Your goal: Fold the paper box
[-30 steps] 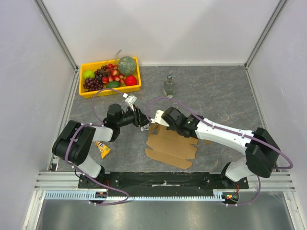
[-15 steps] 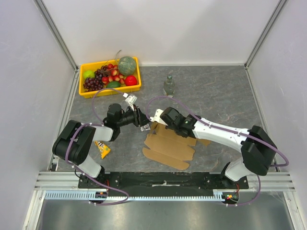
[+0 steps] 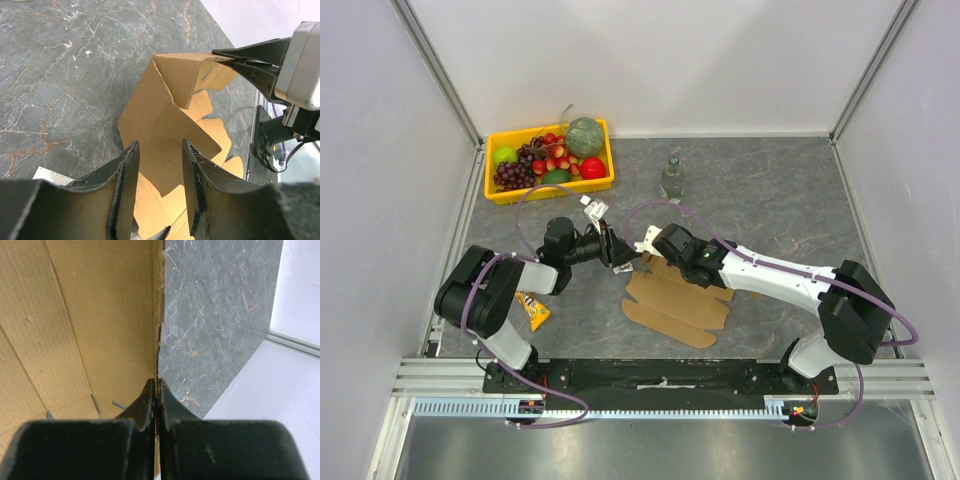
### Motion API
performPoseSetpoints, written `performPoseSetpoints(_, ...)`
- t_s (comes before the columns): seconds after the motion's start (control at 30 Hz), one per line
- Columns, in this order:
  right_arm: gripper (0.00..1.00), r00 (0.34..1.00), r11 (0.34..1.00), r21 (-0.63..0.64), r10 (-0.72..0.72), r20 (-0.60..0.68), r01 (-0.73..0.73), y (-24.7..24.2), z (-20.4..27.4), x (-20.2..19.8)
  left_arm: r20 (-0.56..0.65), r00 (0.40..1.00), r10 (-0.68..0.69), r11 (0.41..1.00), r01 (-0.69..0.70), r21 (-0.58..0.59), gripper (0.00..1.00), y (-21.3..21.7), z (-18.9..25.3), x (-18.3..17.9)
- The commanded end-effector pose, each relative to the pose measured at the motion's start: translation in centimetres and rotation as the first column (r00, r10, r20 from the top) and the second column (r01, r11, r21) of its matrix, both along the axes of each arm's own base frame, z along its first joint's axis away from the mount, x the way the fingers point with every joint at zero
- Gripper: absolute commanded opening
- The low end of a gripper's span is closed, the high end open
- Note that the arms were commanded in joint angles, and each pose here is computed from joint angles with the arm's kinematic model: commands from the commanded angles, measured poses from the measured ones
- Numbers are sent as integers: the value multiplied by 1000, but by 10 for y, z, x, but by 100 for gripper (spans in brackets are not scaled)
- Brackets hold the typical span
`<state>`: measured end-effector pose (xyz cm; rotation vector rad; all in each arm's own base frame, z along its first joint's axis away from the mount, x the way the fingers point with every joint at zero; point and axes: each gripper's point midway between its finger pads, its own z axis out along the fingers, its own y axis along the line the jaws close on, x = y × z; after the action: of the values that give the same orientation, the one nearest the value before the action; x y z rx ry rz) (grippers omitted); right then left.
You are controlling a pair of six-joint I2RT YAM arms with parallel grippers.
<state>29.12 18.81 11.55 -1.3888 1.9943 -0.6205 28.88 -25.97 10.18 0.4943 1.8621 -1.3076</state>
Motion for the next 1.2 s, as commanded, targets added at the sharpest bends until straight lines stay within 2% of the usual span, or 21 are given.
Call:
performPoseSetpoints(0.0, 0, 996, 999, 35, 0, 92, -3, 8, 25, 13, 116, 992, -55, 998, 59, -28, 48, -3, 12, -3)
performPoseSetpoints(0.2, 0, 997, 999, 47, 20, 73, -23, 13, 22, 12, 151, 984, -89, 995, 96, -36, 56, -11, 11, -7)
performPoseSetpoints(0.63, 0, 998, 996, 77, 40, 41, -43, 18, 16, 8, 173, 979, -110, 994, 105, 35, 58, -26, -4, -8)
performPoseSetpoints(0.93, 0, 998, 993, 100, 56, 19, -57, 21, 13, 3, 187, 982, -15, 991, -11, 137, 59, -25, -13, 8)
performPoseSetpoints(1.17, 1, 997, 991, 112, 71, -8, -70, 23, 6, -1, 208, 977, 40, 982, -77, 172, 60, -27, -16, 11)
